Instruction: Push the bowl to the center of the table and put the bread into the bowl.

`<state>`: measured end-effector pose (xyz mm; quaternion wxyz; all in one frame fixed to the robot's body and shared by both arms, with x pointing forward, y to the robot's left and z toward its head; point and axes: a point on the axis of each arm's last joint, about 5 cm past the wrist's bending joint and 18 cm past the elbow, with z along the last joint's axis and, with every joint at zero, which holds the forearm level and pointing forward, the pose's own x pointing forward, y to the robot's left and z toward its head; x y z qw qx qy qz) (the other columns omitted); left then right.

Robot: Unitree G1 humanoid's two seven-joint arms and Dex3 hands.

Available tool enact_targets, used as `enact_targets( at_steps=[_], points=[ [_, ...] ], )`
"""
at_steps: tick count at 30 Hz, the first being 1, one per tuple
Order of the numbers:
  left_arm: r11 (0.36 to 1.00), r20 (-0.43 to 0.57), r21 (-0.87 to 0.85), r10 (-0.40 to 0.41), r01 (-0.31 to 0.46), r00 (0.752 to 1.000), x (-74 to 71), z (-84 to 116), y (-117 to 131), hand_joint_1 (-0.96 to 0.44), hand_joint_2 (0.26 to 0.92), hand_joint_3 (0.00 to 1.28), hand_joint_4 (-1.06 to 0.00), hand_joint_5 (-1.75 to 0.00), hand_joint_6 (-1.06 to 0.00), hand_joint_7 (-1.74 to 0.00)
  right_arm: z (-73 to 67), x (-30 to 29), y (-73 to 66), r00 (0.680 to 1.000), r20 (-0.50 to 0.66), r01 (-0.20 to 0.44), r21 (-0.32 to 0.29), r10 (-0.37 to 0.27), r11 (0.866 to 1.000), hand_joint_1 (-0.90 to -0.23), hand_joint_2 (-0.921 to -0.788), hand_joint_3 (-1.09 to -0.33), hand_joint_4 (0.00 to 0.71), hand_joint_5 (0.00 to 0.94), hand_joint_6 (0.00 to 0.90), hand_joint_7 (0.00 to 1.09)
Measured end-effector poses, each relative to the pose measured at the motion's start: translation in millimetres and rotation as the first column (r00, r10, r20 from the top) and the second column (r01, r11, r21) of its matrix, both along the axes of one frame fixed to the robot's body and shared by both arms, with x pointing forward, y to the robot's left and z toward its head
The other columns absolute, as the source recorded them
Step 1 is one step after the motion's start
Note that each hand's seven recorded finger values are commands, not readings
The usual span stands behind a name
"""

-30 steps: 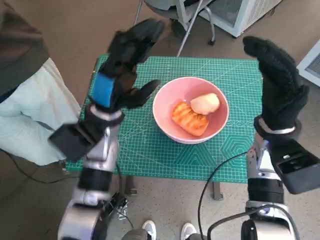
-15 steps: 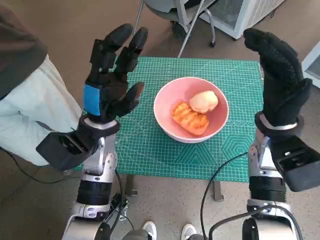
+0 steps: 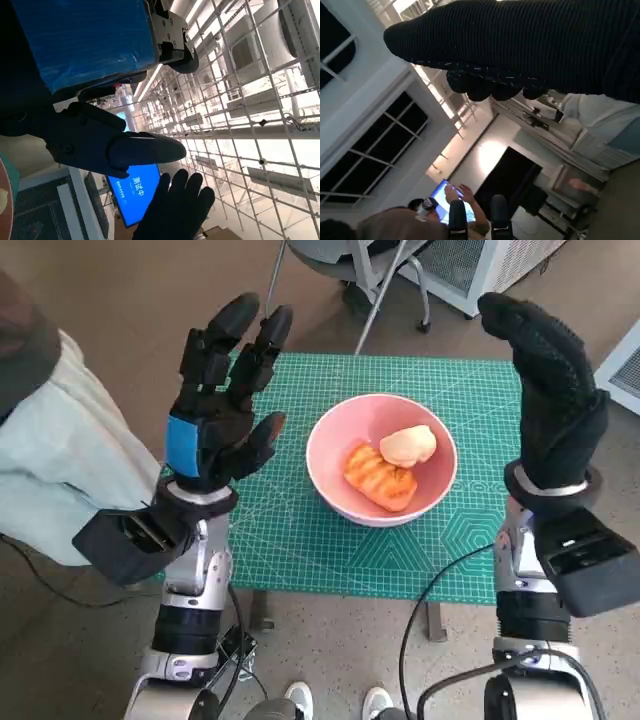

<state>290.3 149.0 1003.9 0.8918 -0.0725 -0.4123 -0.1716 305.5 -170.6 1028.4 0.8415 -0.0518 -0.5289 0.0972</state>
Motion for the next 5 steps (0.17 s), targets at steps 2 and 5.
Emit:
enact_targets(
  at_steps=[2, 5],
  points=[
    [1.0, 0.001, 0.0, -0.003, 0.003, 1.0, 0.0, -0.1, 0.1, -0.5, 0.921, 0.25, -0.37, 0.0, -0.21, -0.44, -0.1, 0.1, 0.4, 1.0, -0.003, -0.002, -0.001, 0.002, 1.0, -0.541, -0.921, -0.727, 0.341, 0.0, 0.015, 0.78],
    [1.0, 0.001, -0.002, -0.008, 0.008, 1.0, 0.0, -0.2, 0.2, -0.49, 0.921, 0.25, -0.37, 0.0, -0.21, -0.44, -0.2, 0.3, 1.0, 1.0, -0.006, -0.005, -0.003, 0.005, 1.0, -0.543, -0.921, -0.724, 0.341, 0.0, 0.015, 0.78]
  ],
)
